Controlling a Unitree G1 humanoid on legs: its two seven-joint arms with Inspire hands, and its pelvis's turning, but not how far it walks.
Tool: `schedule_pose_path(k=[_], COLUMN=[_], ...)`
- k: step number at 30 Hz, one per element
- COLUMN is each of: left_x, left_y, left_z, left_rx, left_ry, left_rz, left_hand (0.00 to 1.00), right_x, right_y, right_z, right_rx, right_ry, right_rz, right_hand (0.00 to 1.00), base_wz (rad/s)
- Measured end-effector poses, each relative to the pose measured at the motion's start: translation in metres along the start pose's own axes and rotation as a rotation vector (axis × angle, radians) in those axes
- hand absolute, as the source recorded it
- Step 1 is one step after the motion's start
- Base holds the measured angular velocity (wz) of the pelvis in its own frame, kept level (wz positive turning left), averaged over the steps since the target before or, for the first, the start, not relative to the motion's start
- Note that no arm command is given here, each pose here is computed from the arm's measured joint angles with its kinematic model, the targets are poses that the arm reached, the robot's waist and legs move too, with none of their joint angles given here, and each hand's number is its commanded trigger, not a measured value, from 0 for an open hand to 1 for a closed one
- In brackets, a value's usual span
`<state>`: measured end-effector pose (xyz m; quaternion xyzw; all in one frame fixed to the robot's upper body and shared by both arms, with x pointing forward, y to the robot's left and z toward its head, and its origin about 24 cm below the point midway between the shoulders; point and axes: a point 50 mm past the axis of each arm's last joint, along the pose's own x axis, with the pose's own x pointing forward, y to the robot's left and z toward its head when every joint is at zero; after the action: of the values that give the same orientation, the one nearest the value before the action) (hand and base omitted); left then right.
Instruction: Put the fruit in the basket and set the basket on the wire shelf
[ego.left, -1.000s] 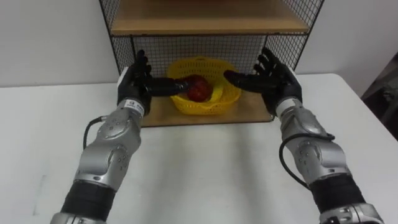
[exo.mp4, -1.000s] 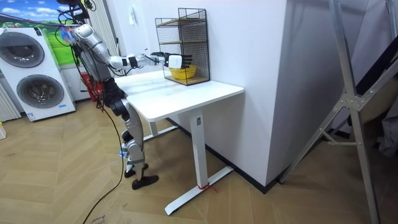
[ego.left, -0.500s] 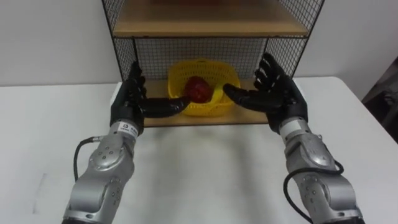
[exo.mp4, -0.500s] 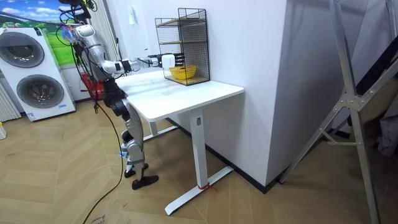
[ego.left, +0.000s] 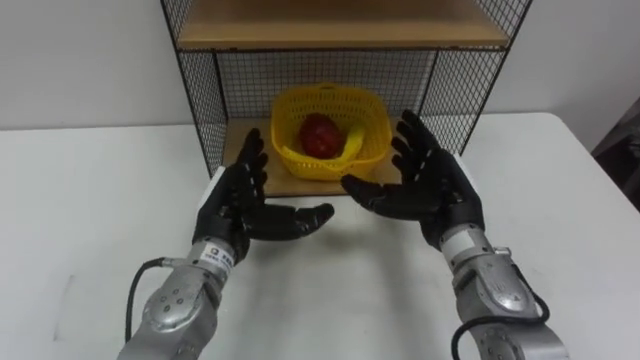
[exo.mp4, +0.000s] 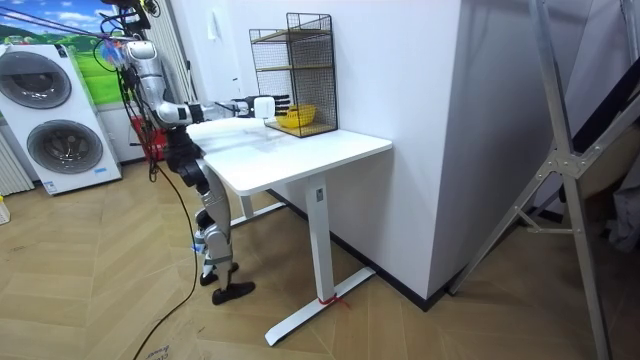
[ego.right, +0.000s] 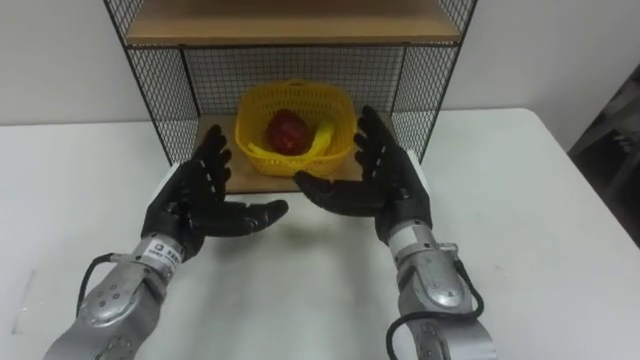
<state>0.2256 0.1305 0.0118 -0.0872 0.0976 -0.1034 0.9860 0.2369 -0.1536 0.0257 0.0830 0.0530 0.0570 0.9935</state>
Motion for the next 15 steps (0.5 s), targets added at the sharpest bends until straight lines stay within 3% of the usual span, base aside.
schedule_pose_path(k=[8,15], left_x=[-0.030,-0.036], left_y=[0.006,0.012], left_z=[-0.014,-0.004], left_rx=[0.000,0.013], left_ry=[0.006,-0.081], left_rz=[-0.023,-0.001], left_hand=[0.00,0.00], right_x=[-0.023,-0.026], right_y=[-0.009,-0.011], right_z=[-0.016,-0.008], right_rx=[-0.016,-0.052], right_ry=[0.030,-0.034], right_rz=[0.002,-0.009], right_hand=[0.00,0.00], base_wz=[0.00,0.00])
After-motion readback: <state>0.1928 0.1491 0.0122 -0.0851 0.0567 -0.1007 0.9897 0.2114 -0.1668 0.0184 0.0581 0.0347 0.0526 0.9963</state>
